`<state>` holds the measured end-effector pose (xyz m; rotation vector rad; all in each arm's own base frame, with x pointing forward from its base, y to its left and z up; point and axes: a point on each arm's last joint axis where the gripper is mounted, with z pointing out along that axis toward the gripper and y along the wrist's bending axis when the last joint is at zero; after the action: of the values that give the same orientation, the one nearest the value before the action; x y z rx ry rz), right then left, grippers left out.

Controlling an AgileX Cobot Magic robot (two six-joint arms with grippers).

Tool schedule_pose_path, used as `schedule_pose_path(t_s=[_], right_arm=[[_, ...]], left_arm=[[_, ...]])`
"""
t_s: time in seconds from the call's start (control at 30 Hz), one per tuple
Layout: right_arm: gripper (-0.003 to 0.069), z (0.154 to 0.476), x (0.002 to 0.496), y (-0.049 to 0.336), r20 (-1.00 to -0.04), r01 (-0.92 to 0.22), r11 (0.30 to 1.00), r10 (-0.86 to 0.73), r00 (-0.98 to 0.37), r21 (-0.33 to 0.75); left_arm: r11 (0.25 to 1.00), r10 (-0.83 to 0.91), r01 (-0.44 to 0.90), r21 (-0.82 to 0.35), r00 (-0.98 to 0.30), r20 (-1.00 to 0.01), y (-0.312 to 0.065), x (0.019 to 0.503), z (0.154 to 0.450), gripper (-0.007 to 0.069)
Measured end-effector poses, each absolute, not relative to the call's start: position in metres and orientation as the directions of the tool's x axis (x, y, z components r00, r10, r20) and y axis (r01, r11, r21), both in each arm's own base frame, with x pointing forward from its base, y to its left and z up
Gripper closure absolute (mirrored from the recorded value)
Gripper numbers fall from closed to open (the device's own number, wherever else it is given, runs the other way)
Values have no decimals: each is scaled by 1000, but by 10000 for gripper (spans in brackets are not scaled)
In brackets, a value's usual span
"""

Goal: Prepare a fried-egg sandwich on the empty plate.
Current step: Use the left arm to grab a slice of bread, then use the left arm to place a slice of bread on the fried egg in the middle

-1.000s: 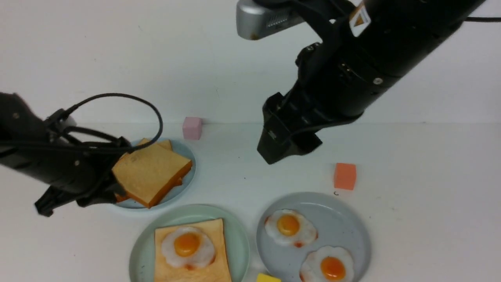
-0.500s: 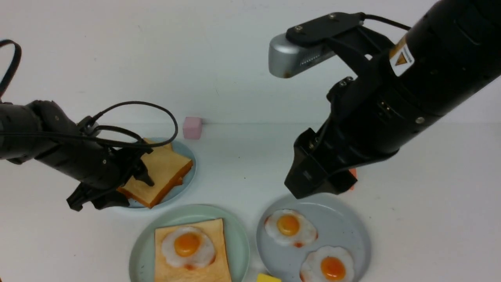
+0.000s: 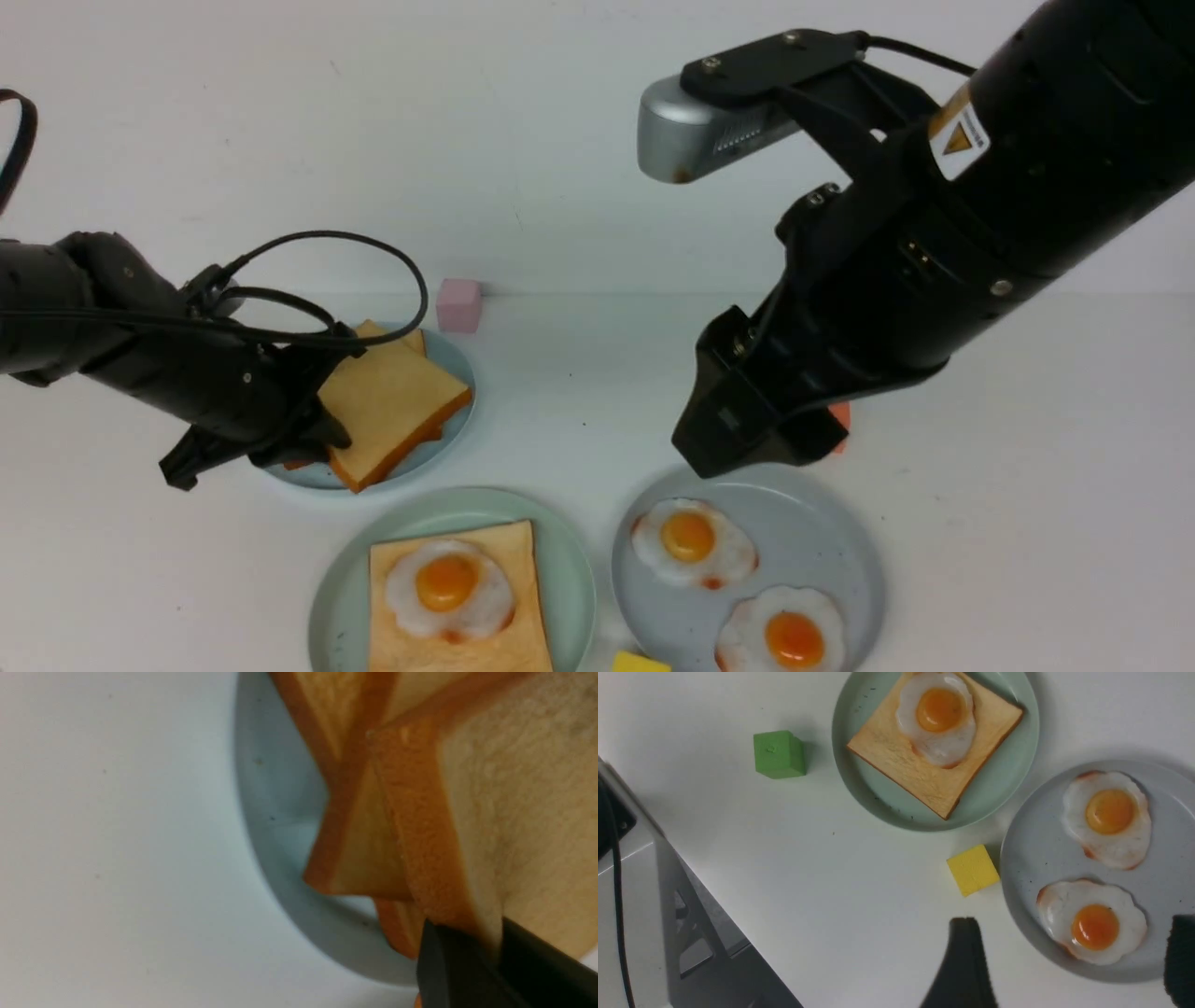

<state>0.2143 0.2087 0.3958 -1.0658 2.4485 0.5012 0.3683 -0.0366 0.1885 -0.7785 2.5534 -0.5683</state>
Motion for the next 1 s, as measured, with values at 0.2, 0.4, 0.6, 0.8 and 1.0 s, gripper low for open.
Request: schedule_pose_path(t_s=[0.2, 0.4, 0.6, 0.8, 1.0], right_arm=[[110, 396, 214, 208, -506, -752, 641, -603, -617, 154], [110, 396, 215, 209, -517, -753, 640, -597, -614, 154], [110, 394, 216, 210, -521, -751, 642, -593, -614, 155], [110, 394, 215, 211, -530, -751, 638, -582, -616, 172], [110, 394, 215, 212, -530, -751, 637, -581, -617, 175]], left_arm=[[849, -439, -247, -468, -822, -362, -41, 340, 238, 564], [897, -183, -20, -441, -926, -330, -73, 292, 231, 564], [882, -87, 32, -469, -969, -231, -86, 267, 190, 564], [885, -105, 15, -466, -968, -229, -86, 272, 177, 564], [891, -98, 16, -453, -969, -227, -86, 273, 173, 540]])
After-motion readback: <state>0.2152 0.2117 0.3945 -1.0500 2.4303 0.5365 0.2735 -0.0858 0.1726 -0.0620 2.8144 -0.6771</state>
